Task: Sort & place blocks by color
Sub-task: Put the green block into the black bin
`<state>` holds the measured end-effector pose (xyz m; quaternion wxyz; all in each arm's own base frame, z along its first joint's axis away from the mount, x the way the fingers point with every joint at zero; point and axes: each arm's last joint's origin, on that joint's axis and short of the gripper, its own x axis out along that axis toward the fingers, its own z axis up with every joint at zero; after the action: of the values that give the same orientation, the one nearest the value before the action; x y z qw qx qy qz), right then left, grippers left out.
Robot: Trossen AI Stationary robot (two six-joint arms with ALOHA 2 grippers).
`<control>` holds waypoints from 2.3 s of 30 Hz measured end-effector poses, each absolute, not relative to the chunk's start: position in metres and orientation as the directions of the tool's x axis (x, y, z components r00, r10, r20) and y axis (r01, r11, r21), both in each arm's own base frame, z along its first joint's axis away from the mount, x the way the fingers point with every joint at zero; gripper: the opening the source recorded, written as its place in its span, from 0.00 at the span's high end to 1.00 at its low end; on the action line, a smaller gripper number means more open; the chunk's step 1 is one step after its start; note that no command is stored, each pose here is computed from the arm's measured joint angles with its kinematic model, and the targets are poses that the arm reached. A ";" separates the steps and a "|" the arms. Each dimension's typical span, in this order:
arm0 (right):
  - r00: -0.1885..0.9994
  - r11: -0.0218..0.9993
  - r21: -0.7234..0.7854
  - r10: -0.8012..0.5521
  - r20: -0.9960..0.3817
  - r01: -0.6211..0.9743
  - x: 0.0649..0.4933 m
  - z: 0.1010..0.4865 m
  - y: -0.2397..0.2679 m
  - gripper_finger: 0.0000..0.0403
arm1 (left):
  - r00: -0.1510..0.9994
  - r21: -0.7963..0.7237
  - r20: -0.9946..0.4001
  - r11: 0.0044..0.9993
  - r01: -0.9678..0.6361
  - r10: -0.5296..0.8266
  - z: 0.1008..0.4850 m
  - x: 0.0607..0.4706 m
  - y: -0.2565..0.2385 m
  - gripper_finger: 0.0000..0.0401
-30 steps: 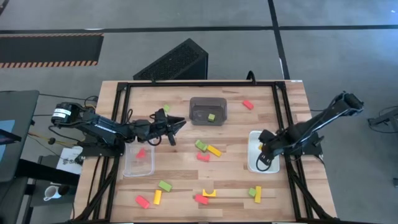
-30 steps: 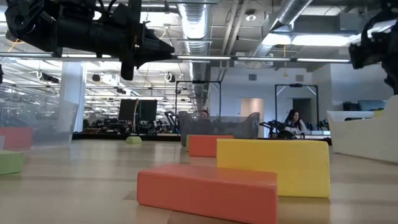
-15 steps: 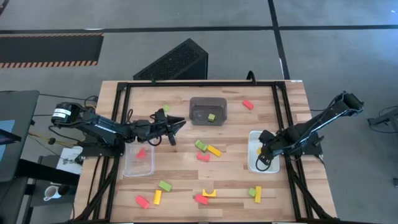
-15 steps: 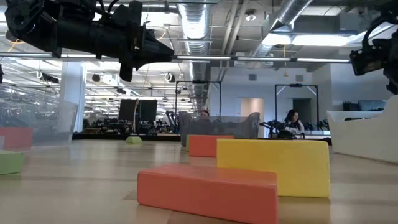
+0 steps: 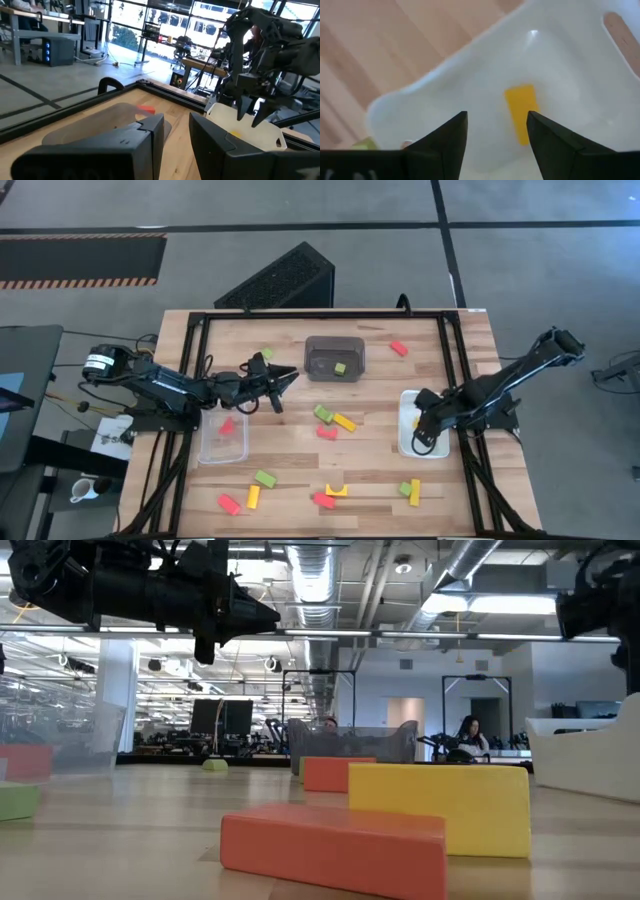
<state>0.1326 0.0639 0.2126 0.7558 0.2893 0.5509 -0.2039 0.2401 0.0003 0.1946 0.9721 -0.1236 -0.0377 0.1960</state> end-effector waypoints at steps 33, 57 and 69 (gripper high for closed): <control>0.841 0.910 0.247 -0.169 -0.514 0.334 0.239 0.253 0.034 0.48 | 0.921 -0.232 0.024 0.898 -0.374 0.390 0.194 0.240 0.000 0.81; 0.810 0.913 0.250 -0.130 -0.573 0.323 0.328 0.149 0.028 0.53 | 0.921 -0.299 0.013 0.880 -0.368 0.389 0.193 0.240 0.000 0.81; 0.763 0.922 0.248 -0.074 -0.642 0.298 0.350 0.134 0.034 0.38 | 0.921 -0.302 0.015 0.880 -0.367 0.390 0.194 0.240 0.000 0.81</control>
<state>0.3499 0.0337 0.1338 0.9234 0.1703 0.3289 -0.1006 0.2401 0.0004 0.1935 0.9687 -0.1483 -0.0377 0.1954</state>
